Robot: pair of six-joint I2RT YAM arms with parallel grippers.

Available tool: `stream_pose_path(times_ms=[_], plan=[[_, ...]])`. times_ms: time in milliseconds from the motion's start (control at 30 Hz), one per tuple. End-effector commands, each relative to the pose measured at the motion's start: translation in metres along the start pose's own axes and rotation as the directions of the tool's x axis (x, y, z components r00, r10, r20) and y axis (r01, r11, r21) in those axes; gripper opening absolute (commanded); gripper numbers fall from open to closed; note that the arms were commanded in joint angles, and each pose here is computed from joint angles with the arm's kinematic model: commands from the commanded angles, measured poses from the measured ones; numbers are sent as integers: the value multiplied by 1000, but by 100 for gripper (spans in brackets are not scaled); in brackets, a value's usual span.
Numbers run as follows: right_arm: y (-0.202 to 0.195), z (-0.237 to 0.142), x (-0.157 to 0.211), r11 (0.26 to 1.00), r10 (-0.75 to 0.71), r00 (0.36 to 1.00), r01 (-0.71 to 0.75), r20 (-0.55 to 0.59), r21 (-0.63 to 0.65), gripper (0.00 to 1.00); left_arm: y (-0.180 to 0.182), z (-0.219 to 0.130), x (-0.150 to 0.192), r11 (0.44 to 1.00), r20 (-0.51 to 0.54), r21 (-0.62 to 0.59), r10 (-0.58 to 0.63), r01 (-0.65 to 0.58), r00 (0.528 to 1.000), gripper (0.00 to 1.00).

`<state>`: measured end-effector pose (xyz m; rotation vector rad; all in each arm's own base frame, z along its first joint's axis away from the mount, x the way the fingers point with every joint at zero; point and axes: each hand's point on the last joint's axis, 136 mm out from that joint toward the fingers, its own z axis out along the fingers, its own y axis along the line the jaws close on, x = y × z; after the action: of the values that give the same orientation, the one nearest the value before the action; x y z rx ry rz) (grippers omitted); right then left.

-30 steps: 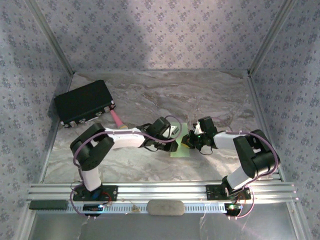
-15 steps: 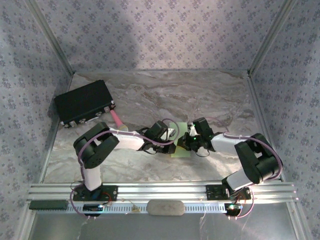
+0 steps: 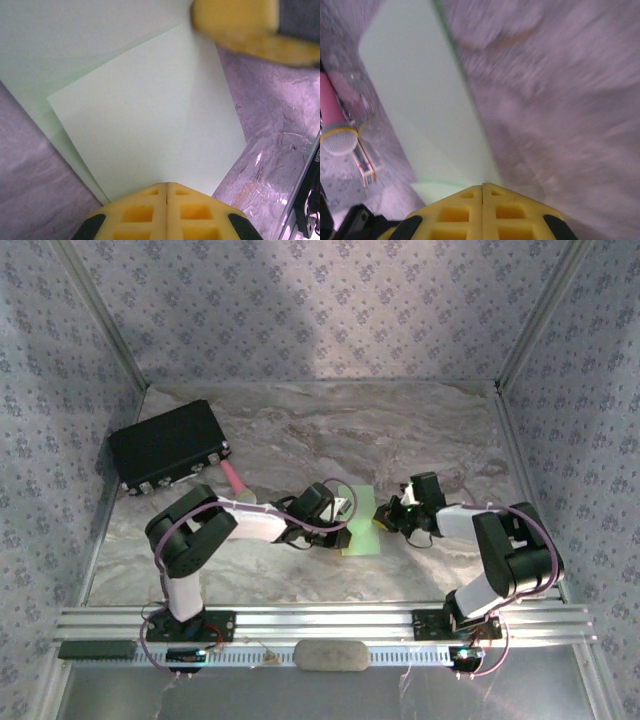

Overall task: Fold a paper plane with a square sheet of paper (pick it up from the middle)
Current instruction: Fold the triangle a second time at the center of the table, then turn over the paper at the center of the table.

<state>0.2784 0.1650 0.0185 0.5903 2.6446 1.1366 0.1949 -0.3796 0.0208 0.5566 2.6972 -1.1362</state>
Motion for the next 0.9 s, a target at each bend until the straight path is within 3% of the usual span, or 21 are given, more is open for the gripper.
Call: stream_pose_path(times_ms=[0, 100, 167, 400, 533, 867], plan=[[-5, -7, -13, 1000, 7, 1000, -7, 26, -2, 6, 25, -1, 36, 997, -108, -68, -47, 40, 993, 0], [8, -18, -17, 999, -12, 999, 14, 43, -44, 6, 18, -4, 30, 998, -86, -56, -43, 39, 995, 0], [19, -26, -14, 998, -40, 997, 43, 60, -55, 6, 10, -8, 21, 998, -62, -44, -46, 43, 997, 6], [21, -45, 21, 995, -97, 993, 94, 67, 44, 10, -30, -37, -28, 999, 46, -22, 50, -49, 998, 19], [11, -46, 41, 997, -57, 997, 53, 54, 60, 12, -16, -44, -43, 995, 29, -74, 66, -64, 997, 20], [15, -42, 66, 997, -46, 999, 45, 21, 57, 25, -17, -29, -44, 997, -45, -25, 77, -78, 996, 19]])
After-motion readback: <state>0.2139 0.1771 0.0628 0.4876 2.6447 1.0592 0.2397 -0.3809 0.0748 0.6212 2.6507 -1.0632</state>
